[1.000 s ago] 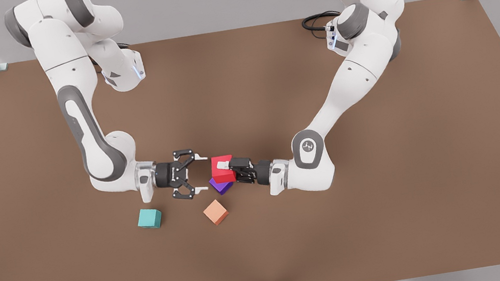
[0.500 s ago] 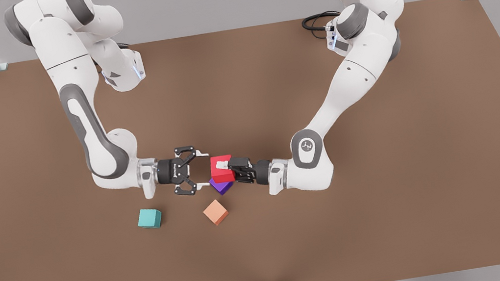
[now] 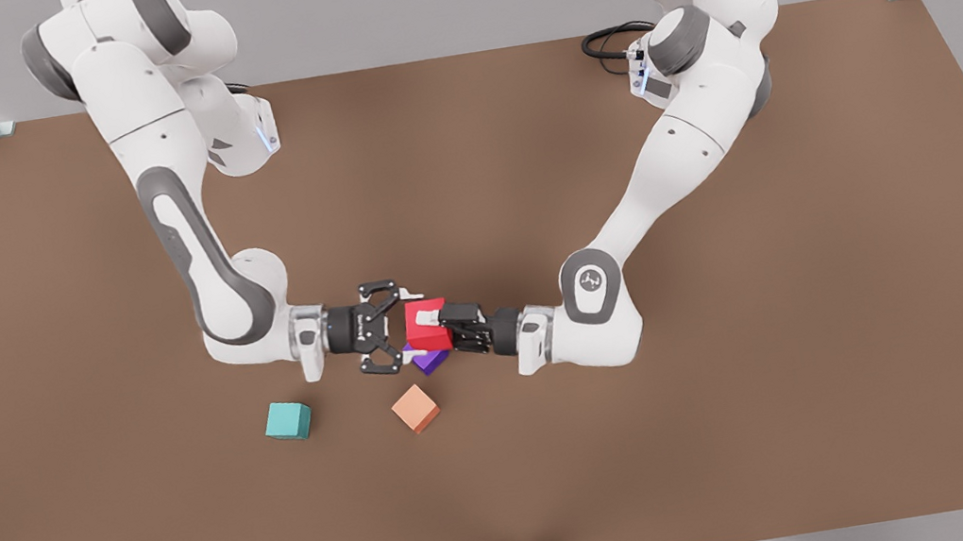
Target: Pick up red wooden cube and pass to hand red wooden cube and place in blue wooden cube
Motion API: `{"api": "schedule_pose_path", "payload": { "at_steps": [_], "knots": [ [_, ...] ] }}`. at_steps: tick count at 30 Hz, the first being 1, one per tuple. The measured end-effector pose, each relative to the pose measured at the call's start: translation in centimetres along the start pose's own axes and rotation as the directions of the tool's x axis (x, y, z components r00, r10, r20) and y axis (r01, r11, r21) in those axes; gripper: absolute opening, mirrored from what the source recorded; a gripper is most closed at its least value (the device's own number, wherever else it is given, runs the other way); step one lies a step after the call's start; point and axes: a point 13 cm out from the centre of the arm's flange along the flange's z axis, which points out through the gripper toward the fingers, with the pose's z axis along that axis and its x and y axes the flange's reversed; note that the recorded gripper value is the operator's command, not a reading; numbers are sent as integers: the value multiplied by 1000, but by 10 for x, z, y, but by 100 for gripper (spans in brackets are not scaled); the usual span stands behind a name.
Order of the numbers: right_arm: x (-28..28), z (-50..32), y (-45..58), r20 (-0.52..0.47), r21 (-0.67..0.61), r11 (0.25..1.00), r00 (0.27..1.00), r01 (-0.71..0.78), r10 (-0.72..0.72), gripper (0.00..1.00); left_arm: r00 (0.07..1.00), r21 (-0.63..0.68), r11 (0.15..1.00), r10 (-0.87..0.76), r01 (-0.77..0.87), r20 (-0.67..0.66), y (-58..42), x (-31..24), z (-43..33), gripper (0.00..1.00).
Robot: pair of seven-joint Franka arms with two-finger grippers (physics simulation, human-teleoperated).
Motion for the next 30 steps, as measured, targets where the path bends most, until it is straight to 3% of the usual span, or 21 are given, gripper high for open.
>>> {"api": "schedule_pose_path", "payload": {
  "at_steps": [10, 11, 13, 14, 19, 20, 21, 22, 30],
  "knots": [
    [0, 23, 1, -2, 6, 1000, 1000, -3, 3, 100, 1000, -2, 1000, -7, 7, 5, 0, -2, -2, 60],
    [0, 23, 1, -4, 8, 1000, 1000, -4, 4, 94, 1000, -2, 1000, -8, 8, 5, 0, -2, -2, 60],
    [1, 22, 0, -7, 11, 1000, 1000, -4, 4, 70, 1000, -3, 1000, -9, 9, 4, 0, -2, -2, 60],
    [1, 22, 0, -10, 12, 1000, 1000, -4, 5, 37, 1000, -3, 1000, -9, 9, 4, 0, -2, -2, 60],
    [1, 20, -2, -20, 13, 1000, 1000, -1, 1, 36, 1000, -3, 1000, -12, 12, 5, 0, -2, -2, 60],
    [0, 19, -2, -21, 13, 1000, 1000, -1, 2, 36, 1000, -3, 1000, -13, 13, 5, 0, -2, -2, 64],
    [0, 19, -3, -22, 13, 1000, 1000, -2, 2, 36, 1000, -2, 1000, -14, 14, 5, 1, -2, -2, 78],
    [0, 19, -3, -22, 13, 1000, 1000, -2, 3, 36, 1000, 1, 1000, -15, 15, 5, 0, -1, -2, 100],
    [-1, 15, -5, -22, 15, 1000, 1000, -8, 8, 37, 999, 11, 1000, -16, 15, 29, 2, -14, -37, 100]
  ]
}}
